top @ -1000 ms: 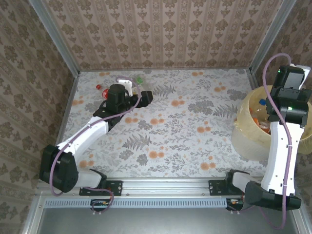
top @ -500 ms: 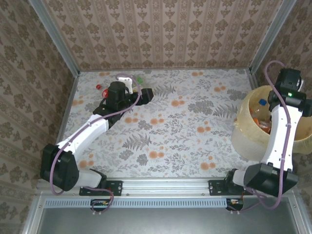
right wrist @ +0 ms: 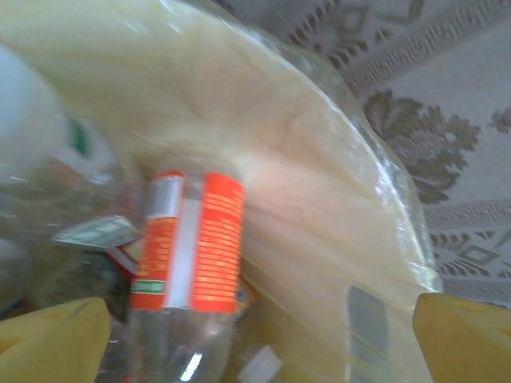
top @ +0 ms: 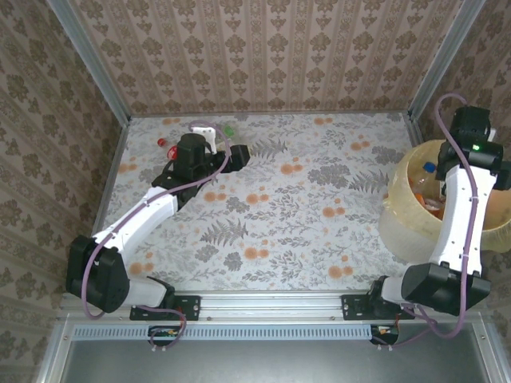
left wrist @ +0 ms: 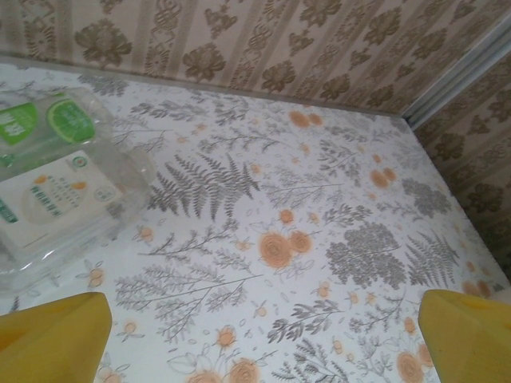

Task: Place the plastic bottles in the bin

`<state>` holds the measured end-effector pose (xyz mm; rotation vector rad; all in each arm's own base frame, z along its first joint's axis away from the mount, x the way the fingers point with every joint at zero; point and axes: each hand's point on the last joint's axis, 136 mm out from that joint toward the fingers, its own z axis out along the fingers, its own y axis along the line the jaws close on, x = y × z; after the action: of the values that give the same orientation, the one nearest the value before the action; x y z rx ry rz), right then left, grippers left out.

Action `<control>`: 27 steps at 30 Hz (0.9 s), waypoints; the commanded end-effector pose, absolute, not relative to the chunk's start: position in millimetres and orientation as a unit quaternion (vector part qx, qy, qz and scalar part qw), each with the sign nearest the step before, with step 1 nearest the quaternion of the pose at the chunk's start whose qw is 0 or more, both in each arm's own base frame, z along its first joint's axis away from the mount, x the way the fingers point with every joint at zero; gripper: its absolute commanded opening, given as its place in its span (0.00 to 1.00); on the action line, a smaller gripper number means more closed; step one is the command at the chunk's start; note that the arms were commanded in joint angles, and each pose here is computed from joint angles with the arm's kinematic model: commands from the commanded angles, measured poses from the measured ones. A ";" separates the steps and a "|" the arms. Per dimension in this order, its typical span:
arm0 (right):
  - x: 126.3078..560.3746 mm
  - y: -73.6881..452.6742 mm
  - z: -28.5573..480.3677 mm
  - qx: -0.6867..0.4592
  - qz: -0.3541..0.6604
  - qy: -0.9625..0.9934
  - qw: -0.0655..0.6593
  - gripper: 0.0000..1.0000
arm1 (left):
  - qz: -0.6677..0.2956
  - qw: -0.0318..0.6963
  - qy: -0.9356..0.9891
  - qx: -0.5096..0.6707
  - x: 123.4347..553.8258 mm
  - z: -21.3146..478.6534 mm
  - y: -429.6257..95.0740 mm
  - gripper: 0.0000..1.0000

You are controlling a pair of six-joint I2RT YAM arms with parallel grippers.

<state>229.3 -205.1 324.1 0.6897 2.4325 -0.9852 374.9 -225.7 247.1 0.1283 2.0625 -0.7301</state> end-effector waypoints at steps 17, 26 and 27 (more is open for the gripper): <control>286.9 -81.2 397.3 0.168 -0.198 0.831 0.492 1.00 | -0.188 0.416 0.890 0.027 428.4 216.7 -176.2 1.00; 310.0 14.6 403.5 0.100 0.073 0.795 0.594 1.00 | -0.112 0.331 0.936 0.048 503.5 145.5 -148.0 1.00; 310.9 19.5 402.5 0.095 0.085 0.794 0.594 1.00 | -0.116 0.328 0.936 0.052 509.6 140.7 -148.6 1.00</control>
<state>295.4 -15.3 389.8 0.2810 1.9213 -0.0430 504.6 -157.7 165.5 0.0565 2.3586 -0.3305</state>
